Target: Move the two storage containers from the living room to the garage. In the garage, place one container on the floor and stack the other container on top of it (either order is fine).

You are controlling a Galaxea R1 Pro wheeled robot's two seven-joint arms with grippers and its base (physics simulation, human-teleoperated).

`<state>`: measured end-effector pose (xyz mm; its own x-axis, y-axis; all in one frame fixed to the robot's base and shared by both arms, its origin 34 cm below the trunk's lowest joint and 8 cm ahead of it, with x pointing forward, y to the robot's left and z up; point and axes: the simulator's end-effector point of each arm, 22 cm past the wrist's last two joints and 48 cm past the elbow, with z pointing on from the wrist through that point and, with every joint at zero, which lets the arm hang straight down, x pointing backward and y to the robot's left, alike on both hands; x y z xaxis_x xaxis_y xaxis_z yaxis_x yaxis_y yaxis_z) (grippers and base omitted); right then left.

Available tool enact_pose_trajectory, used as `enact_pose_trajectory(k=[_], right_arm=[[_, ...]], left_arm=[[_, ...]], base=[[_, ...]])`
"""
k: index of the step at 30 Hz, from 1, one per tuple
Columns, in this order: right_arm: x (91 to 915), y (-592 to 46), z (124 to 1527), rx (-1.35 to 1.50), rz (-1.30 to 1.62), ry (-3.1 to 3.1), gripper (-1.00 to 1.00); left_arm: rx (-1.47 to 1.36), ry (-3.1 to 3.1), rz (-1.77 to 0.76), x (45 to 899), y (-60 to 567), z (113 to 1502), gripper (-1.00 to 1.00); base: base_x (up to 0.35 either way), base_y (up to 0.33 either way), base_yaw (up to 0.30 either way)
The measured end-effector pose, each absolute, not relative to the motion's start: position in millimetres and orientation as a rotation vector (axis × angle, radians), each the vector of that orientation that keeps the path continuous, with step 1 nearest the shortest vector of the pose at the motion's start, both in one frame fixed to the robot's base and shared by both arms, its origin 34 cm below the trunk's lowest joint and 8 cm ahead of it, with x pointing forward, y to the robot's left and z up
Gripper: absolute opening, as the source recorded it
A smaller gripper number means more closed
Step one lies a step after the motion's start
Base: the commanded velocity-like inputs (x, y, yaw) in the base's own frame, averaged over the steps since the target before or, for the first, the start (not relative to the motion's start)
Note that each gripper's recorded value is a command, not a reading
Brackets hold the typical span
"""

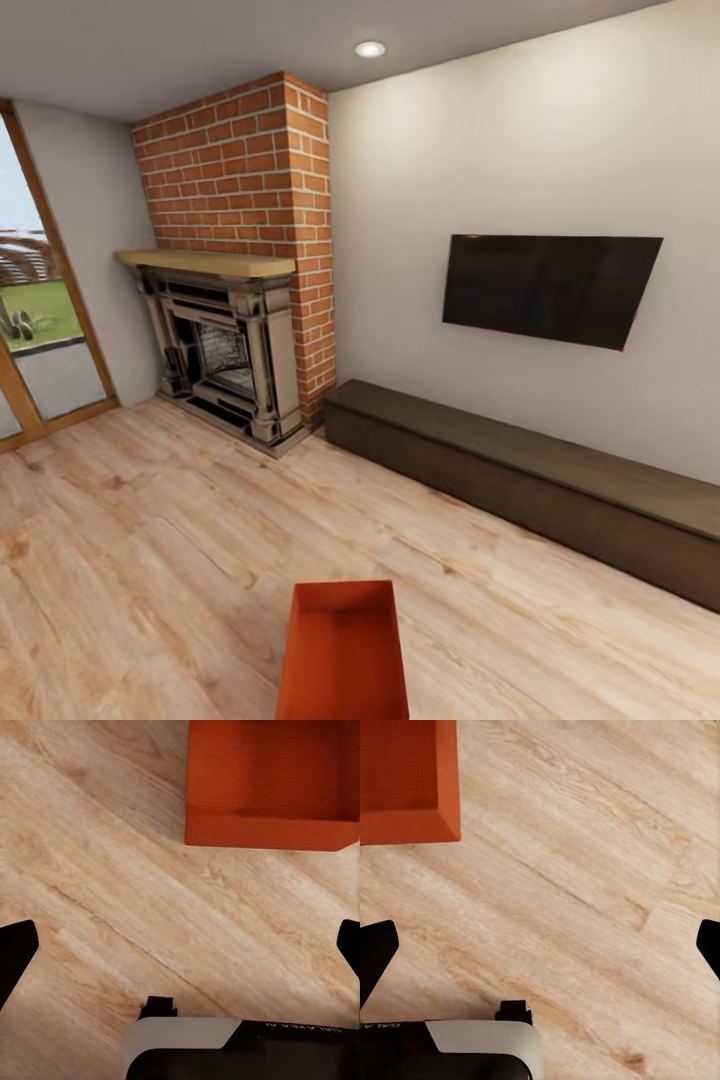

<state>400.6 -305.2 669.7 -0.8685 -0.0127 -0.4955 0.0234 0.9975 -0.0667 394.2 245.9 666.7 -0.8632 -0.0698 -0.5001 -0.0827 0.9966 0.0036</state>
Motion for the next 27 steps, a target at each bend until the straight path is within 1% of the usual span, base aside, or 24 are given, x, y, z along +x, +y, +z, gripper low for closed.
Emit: enact_pose_trajectory(k=[4, 7, 23, 27], right_arm=[[400.7, -305.2, 669.7, 0.007, -0.096, 2.621, 1.00], [400.8, -305.2, 669.5, 0.007, -0.096, 2.621, 1.00], [400.8, -305.2, 669.4, 0.007, -0.096, 2.622, 1.00], [401.1, -305.1, 669.5, 0.008, -0.096, 2.621, 1.00]], left_arm=[[-0.107, 2.616, 0.034, 394.2, 246.0, 666.7, 1.00], [-0.107, 2.616, 0.034, 394.4, 245.9, 666.5, 1.00], [-0.107, 2.615, 0.033, 394.8, 245.9, 666.6, 1.00], [-0.106, 2.615, 0.033, 394.6, 245.9, 666.6, 1.00]], base=[[0.272, 0.207, 0.000], [0.131, 0.095, 0.000], [0.008, 0.006, 0.000], [0.000, 0.000, 0.151]])
